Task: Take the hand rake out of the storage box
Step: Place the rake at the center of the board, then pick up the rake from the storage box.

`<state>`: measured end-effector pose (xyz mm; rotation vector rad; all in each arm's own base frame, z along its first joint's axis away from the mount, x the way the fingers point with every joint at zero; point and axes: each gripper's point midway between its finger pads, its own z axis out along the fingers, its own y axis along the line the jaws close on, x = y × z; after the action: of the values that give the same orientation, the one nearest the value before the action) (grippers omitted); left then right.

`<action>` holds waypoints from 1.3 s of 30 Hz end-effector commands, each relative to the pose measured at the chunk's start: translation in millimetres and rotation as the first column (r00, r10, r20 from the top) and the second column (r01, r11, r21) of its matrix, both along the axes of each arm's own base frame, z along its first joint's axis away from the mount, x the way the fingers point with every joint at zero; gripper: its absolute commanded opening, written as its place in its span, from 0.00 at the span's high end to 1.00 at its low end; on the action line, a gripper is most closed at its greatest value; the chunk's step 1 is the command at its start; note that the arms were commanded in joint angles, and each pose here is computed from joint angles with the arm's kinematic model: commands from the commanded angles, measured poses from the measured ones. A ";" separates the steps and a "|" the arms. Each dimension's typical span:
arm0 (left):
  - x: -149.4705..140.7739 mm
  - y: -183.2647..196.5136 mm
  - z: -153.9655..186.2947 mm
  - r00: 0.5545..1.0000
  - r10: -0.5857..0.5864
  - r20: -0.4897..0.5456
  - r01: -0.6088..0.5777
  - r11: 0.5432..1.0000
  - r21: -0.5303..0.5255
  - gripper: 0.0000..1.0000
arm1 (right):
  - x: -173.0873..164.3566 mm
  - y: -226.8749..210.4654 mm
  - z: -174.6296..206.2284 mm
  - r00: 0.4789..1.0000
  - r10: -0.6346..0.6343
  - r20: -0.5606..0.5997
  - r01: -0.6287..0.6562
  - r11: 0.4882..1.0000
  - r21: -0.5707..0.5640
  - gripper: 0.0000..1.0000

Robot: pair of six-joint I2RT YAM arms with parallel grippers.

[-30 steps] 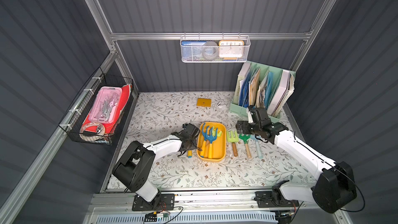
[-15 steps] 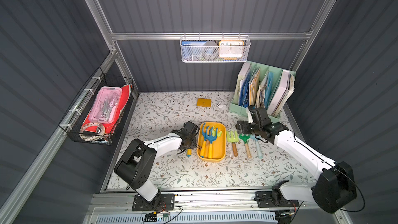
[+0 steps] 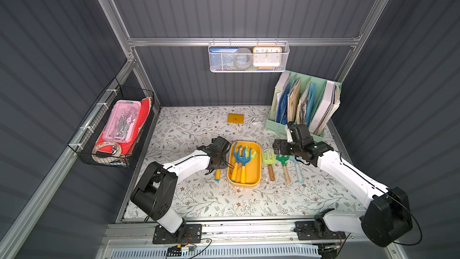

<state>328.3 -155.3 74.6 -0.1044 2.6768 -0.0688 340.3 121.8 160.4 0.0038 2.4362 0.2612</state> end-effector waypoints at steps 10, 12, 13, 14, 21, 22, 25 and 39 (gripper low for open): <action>-16.7 -101.9 63.7 0.992 0.051 0.116 -0.036 0.990 -0.134 0.53 | 9.0 -30.8 9.6 0.987 -0.154 0.036 0.156 0.987 -0.037 0.01; -20.2 -113.4 53.1 0.993 0.045 0.105 -0.034 0.993 -0.109 0.55 | 9.5 -36.4 8.7 0.984 -0.177 0.035 0.178 0.983 -0.036 0.01; -23.0 -121.3 47.6 0.995 0.029 0.099 -0.018 0.994 -0.104 0.56 | 9.1 -38.4 9.0 0.982 -0.183 0.037 0.184 0.982 -0.035 0.01; -26.0 -128.9 41.8 0.996 0.015 0.092 -0.006 0.995 -0.101 0.56 | 8.5 -40.5 8.7 0.981 -0.188 0.037 0.189 0.981 -0.035 0.01; -41.7 -141.7 -2.5 0.999 0.032 0.033 -0.030 0.998 -0.049 0.57 | 5.8 -45.3 9.8 0.980 -0.192 0.041 0.194 0.981 -0.030 0.01; -42.1 -141.2 -5.0 0.999 0.037 0.037 -0.036 0.998 -0.043 0.58 | 2.4 -46.1 6.4 0.981 -0.190 0.023 0.191 0.981 -0.039 0.01; -43.4 -138.5 -13.1 0.998 0.044 0.040 -0.044 0.999 -0.019 0.59 | 1.3 -45.6 4.4 0.982 -0.186 0.013 0.187 0.982 -0.042 0.01; -50.1 -130.5 -44.2 0.999 0.051 0.001 -0.051 0.998 0.045 0.63 | -0.9 -44.7 2.9 0.983 -0.183 0.010 0.183 0.982 -0.033 0.01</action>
<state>283.5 -292.8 42.4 -0.1571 2.6599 -0.0468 346.1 79.9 165.3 0.1995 2.4011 0.1392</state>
